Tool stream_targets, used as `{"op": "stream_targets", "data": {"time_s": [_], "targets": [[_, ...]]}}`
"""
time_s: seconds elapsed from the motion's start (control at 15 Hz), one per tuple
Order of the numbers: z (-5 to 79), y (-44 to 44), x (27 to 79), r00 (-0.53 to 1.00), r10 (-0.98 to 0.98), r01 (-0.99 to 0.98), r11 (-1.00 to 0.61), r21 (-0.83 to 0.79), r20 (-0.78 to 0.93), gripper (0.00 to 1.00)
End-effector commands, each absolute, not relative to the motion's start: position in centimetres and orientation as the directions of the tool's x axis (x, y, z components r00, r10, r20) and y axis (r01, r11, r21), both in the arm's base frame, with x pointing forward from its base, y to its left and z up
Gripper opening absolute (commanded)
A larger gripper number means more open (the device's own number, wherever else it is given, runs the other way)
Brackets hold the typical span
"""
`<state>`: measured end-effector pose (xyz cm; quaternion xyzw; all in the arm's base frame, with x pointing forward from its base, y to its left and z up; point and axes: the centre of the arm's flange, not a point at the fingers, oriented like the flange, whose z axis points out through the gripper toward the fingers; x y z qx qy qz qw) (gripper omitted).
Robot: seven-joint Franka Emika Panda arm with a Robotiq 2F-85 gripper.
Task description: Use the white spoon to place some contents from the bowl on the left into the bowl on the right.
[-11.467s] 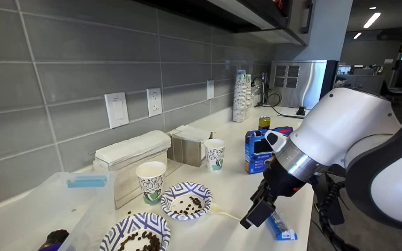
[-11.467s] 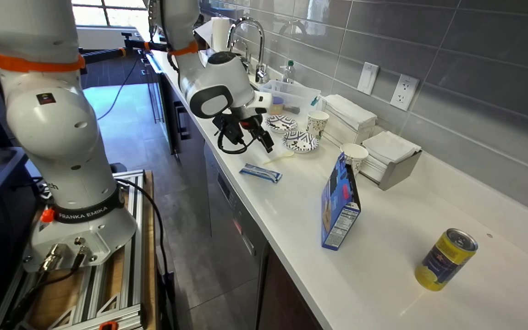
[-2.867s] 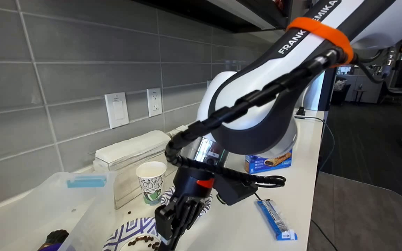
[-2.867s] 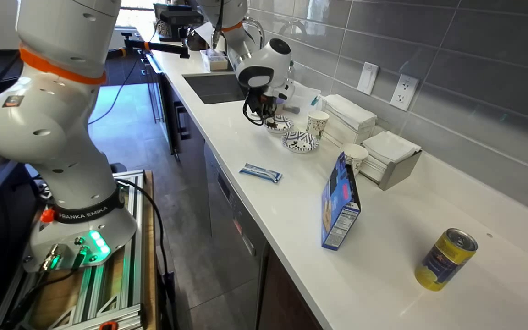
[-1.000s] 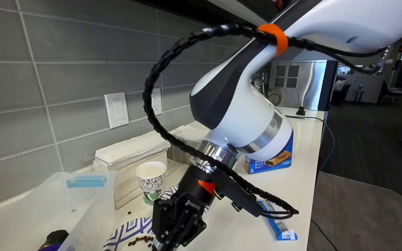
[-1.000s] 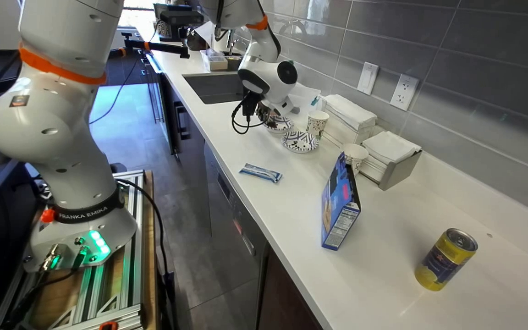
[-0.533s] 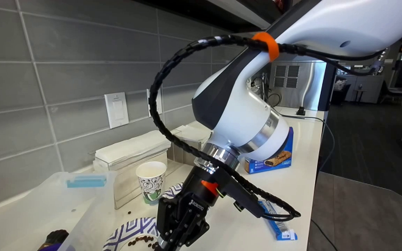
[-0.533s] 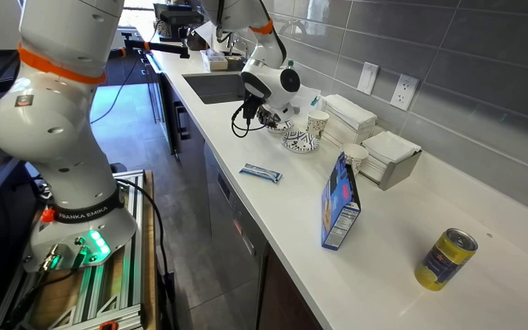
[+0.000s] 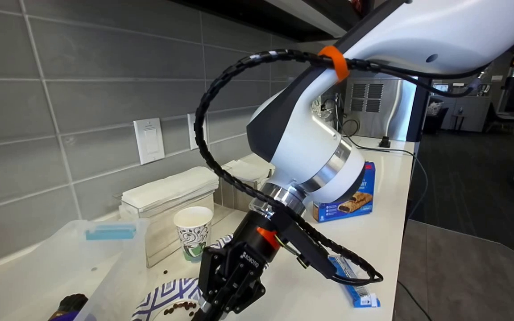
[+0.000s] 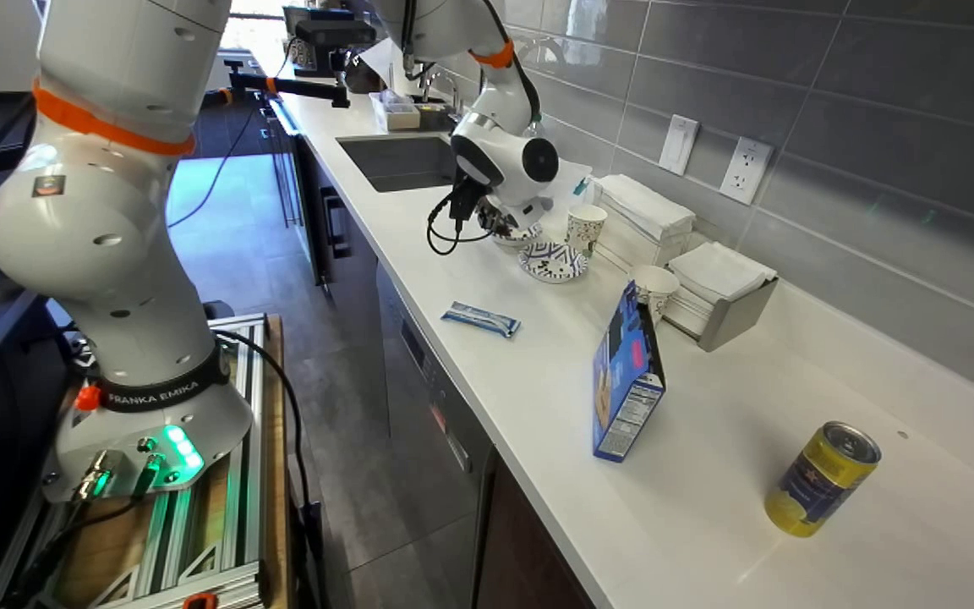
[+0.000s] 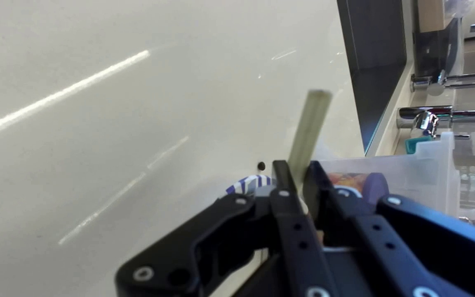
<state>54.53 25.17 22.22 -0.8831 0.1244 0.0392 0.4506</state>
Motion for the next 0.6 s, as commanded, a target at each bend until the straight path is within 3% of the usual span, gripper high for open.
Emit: {"op": "stream_targets", "data": {"time_s": [0.0,0.53], "targets": [[21.4,25.7,54.8,0.964,-0.177,-0.263,-0.512,-0.818,-0.199,0.03],[19.9,25.8,54.6,0.957,-0.184,-0.287,-0.495,-0.82,-0.225,0.03]]}}
